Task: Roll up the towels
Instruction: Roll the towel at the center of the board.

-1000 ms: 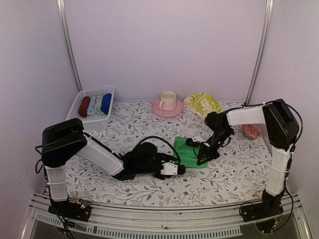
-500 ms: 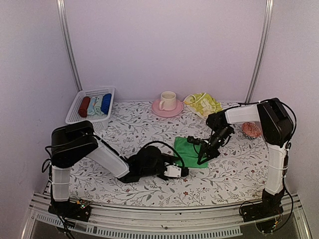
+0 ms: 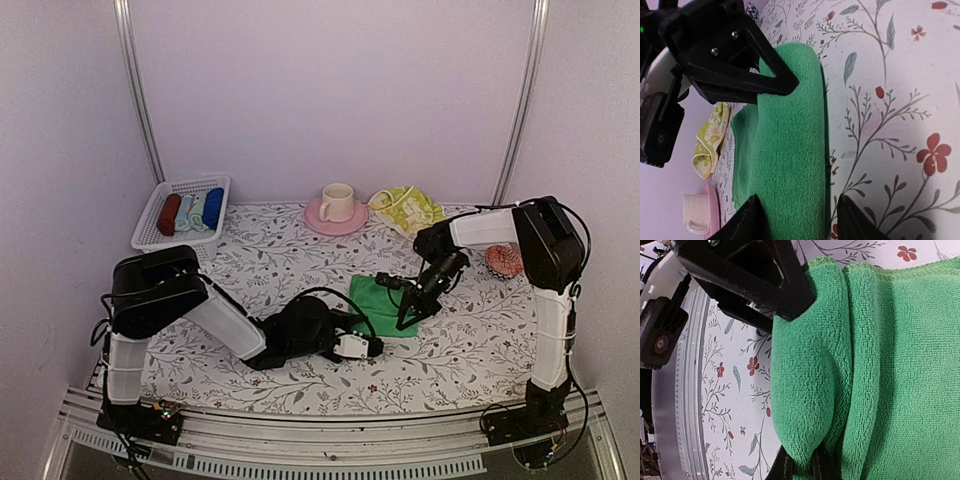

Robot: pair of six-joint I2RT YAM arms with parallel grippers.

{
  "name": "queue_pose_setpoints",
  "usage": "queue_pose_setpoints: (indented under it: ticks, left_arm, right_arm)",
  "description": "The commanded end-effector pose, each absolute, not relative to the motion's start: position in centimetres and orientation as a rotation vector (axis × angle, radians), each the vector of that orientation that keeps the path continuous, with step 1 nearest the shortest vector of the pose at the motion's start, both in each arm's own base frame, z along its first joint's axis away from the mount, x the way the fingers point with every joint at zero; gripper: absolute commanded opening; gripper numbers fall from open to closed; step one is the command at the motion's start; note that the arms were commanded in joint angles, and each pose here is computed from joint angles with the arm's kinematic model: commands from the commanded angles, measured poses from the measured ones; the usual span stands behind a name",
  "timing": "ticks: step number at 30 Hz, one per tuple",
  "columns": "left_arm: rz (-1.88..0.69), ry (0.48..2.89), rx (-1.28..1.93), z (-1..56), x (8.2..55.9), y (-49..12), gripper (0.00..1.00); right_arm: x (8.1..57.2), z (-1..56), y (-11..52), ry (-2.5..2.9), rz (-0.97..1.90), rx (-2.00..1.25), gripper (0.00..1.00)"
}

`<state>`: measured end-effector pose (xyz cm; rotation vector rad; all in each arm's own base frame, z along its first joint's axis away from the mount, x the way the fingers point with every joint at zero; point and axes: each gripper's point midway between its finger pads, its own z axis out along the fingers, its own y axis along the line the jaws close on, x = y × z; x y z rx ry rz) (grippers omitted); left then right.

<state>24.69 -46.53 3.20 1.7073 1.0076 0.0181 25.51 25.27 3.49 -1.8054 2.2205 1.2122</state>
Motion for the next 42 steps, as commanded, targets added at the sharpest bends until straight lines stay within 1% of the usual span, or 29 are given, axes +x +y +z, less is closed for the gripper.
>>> queue_pose_setpoints:
  ticks: [1,5,7,9,11,13,14,16,18,23,30,38,42]
  left_arm:
    - [0.074,1.042,1.739,1.6,25.1,-46.7,0.52]
    - [0.089,1.063,1.757,0.8,25.5,-46.7,0.48]
    - [0.089,1.072,1.763,0.6,25.7,-46.8,0.43]
    - [0.085,1.077,1.777,0.3,25.6,-46.7,0.33]
    - [0.081,1.082,1.794,0.1,25.5,-46.7,0.2]
    - [0.072,1.085,1.805,0.2,25.4,-46.7,0.12]
    - [0.063,1.09,1.809,0.3,25.3,-46.8,0.09]
    - [0.041,1.104,1.825,0.4,25.0,-46.8,0.07]
    - [0.019,1.121,1.834,0.5,24.9,-46.8,0.04]
    - [-0.043,1.182,1.853,0.7,24.5,-46.9,0.03]
    - [-0.17,1.317,1.868,1.2,24.3,-46.7,0.03]
    - [-0.34,1.497,1.844,1.4,24.8,-46.5,0.05]
    - [-0.414,1.558,1.837,1.4,24.9,-46.6,0.07]
  right_arm:
    - [25.2,2.8,24.6,2.278,1.244,-1.806,0.11]
    - [25.3,2.8,24.6,2.277,1.244,-1.807,0.11]
    - [25.3,2.8,24.6,2.279,1.246,-1.808,0.11]
    - [25.3,2.8,24.5,2.28,1.242,-1.807,0.12]
    - [25.3,2.8,24.6,2.278,1.24,-1.812,0.13]
    - [25.4,3.0,24.5,2.273,1.231,-1.815,0.16]
    - [25.4,3.1,24.5,2.268,1.221,-1.82,0.17]
    - [25.5,3.8,24.5,2.241,1.196,-1.829,0.26]
    - [25.6,4.7,24.5,2.197,1.18,-1.836,0.32]
    - [25.6,7.0,24.4,2.102,1.1,-1.864,0.43]
    - [26.9,8.9,23.1,1.963,0.766,-1.876,0.56]
    - [27.5,9.4,22.1,1.682,0.429,-1.828,0.69]
    - [26.7,9.2,22.6,1.535,0.303,-1.853,0.74]
